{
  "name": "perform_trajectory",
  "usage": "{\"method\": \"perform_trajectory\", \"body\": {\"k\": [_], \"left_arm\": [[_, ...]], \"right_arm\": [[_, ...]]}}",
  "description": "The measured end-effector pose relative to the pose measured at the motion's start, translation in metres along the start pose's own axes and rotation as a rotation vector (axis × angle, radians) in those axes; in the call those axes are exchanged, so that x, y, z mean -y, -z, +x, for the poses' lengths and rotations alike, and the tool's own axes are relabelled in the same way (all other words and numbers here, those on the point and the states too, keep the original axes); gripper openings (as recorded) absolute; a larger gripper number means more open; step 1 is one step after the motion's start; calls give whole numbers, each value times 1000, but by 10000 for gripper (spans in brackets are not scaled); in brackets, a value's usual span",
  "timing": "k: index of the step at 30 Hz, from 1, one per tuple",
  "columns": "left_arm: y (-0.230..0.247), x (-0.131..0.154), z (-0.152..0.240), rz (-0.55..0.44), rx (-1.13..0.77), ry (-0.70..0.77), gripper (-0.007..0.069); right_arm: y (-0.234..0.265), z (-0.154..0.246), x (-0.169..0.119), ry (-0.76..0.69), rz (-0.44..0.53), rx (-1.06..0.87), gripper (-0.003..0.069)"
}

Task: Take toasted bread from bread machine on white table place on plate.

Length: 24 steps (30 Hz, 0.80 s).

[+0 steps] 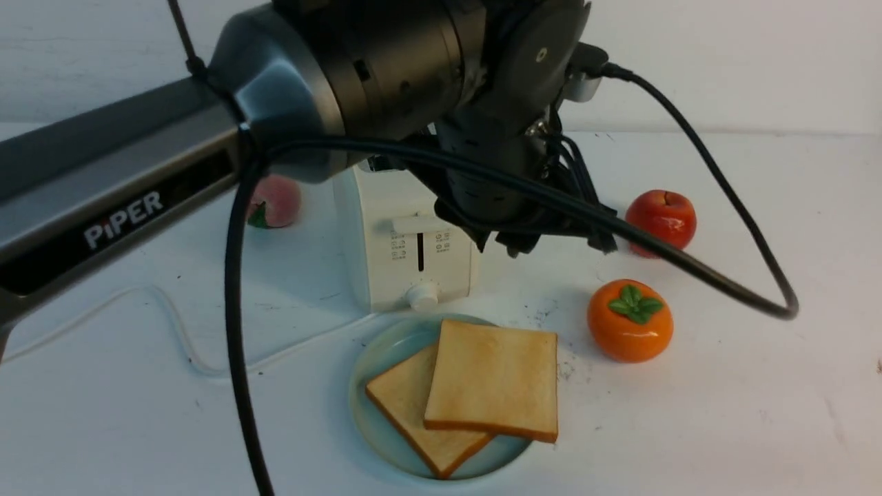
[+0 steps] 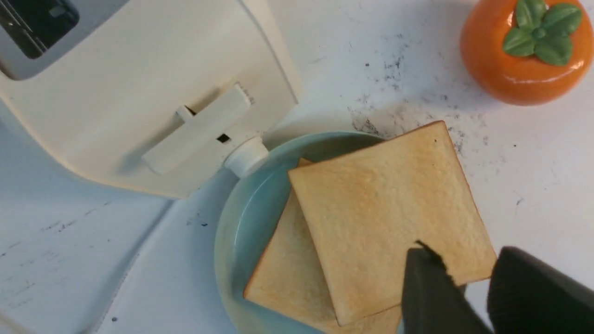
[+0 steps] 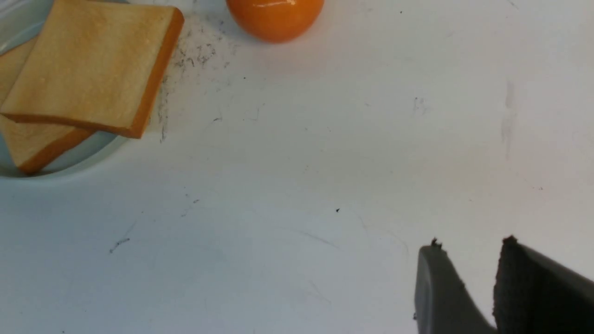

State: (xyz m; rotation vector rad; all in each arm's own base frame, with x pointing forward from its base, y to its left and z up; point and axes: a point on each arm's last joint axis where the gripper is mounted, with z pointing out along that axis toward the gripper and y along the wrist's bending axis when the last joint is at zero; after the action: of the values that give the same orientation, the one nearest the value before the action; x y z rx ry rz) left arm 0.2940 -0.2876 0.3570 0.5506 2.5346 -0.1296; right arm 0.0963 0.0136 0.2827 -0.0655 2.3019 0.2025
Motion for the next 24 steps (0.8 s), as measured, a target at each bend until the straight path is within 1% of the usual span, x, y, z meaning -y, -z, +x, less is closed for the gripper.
{"method": "perform_trajectory", "body": {"k": [2,3,7,10,12,15,16,19,20,21,23,24], "left_arm": [[1,-1,1,-5,-12,-1,63],[2,-2,2,-11,-25,-4,-12],[19,-6,3,-7,-7,-29,-14],[42,-12,3,6,39,-30,-14],[62,-18,4,14,78,-33,-14],[86,-28,6,36,121,-16,-14],[93,-33,6,49,134,-1,-14],[108,-50,7,78,154,39,-14],[114,-58,8,92,159,60,-14],[114,-61,9,94,155,68,-14],[116,-81,16,104,135,111,-14],[117,-85,19,111,128,122,-14]], "right_arm": [[0,0,0,0,0,0,193],[0,0,0,0,0,0,193],[0,0,0,-3,-5,1,193],[0,1,-2,-18,-22,-6,193],[2,1,-3,-6,-28,-17,179],[9,0,-5,20,-35,-20,121],[15,-1,-7,29,-41,-20,82],[29,0,-11,48,-51,-10,-1],[36,3,-13,57,-55,3,-15],[37,3,-13,58,-56,4,-17],[49,13,-16,77,-63,20,-19],[53,17,-17,80,-65,24,-19]]}}
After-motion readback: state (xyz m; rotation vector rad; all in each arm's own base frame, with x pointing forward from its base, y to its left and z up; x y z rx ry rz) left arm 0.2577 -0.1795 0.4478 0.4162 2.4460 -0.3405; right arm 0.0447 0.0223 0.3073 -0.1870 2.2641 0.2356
